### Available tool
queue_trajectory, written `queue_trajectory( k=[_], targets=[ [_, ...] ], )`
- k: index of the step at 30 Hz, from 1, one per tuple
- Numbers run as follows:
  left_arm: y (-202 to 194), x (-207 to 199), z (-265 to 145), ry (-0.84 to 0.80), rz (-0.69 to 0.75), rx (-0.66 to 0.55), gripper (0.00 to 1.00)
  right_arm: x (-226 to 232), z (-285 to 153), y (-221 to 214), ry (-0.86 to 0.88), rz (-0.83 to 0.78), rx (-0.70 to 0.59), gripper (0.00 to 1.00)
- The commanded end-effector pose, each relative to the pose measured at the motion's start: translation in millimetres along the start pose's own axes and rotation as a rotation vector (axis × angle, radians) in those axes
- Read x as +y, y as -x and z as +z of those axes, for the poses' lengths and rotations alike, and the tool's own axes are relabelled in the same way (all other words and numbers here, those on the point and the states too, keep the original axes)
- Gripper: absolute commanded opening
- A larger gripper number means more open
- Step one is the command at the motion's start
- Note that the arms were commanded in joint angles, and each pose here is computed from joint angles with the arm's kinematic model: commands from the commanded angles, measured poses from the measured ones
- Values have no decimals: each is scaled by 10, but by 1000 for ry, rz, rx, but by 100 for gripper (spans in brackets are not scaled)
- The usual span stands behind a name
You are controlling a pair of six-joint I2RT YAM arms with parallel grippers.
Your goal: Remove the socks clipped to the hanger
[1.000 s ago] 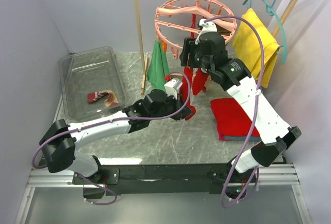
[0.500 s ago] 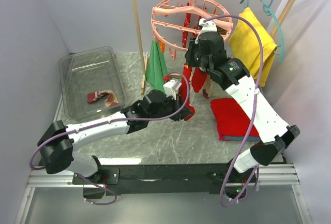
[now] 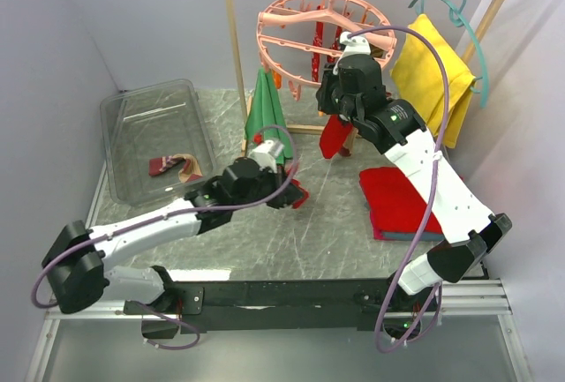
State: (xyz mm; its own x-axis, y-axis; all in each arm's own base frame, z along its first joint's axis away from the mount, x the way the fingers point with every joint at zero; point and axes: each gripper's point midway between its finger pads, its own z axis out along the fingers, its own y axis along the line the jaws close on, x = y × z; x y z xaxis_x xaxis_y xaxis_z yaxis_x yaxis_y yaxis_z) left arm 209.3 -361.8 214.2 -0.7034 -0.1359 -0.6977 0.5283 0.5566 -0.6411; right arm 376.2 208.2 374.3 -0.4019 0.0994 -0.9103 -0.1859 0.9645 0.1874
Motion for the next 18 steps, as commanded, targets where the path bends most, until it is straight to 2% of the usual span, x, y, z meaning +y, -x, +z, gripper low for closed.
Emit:
queue_trajectory(
  k=[1, 3, 4, 6, 7, 8, 10, 11, 14, 18],
  targets=[
    [195, 266, -251, 78, -64, -61, 1, 37, -28, 120, 11, 8, -50, 0],
    [359, 472, -418, 146, -92, -110, 1, 42, -36, 114, 14, 8, -50, 0],
    [339, 625, -503, 206, -115, -96, 1, 34, -45, 111, 14, 10, -50, 0],
    [585, 900, -738, 289, -154, -164, 1, 31, -53, 95, 17, 10, -49, 0],
    [575, 1048, -864, 348, -170, -155, 1, 35, -57, 91, 21, 10, -49, 0],
    [787, 1212, -1071, 412, -186, -234, 1, 33, -64, 91, 21, 12, -51, 0],
    [891, 1370, -1305, 487, -195, -280, 2, 34, -89, 99, 26, 16, -57, 0],
    [1014, 1544, -1546, 579, -214, -349, 4, 36, -93, 93, 29, 16, -54, 0],
    [1192, 1790, -1878, 675, -247, -433, 9, 56, -113, 97, 44, 23, -60, 0],
    [1313, 1953, -1950, 655, -301, -437, 8, 70, -119, 82, 54, 24, -57, 0]
  ],
)
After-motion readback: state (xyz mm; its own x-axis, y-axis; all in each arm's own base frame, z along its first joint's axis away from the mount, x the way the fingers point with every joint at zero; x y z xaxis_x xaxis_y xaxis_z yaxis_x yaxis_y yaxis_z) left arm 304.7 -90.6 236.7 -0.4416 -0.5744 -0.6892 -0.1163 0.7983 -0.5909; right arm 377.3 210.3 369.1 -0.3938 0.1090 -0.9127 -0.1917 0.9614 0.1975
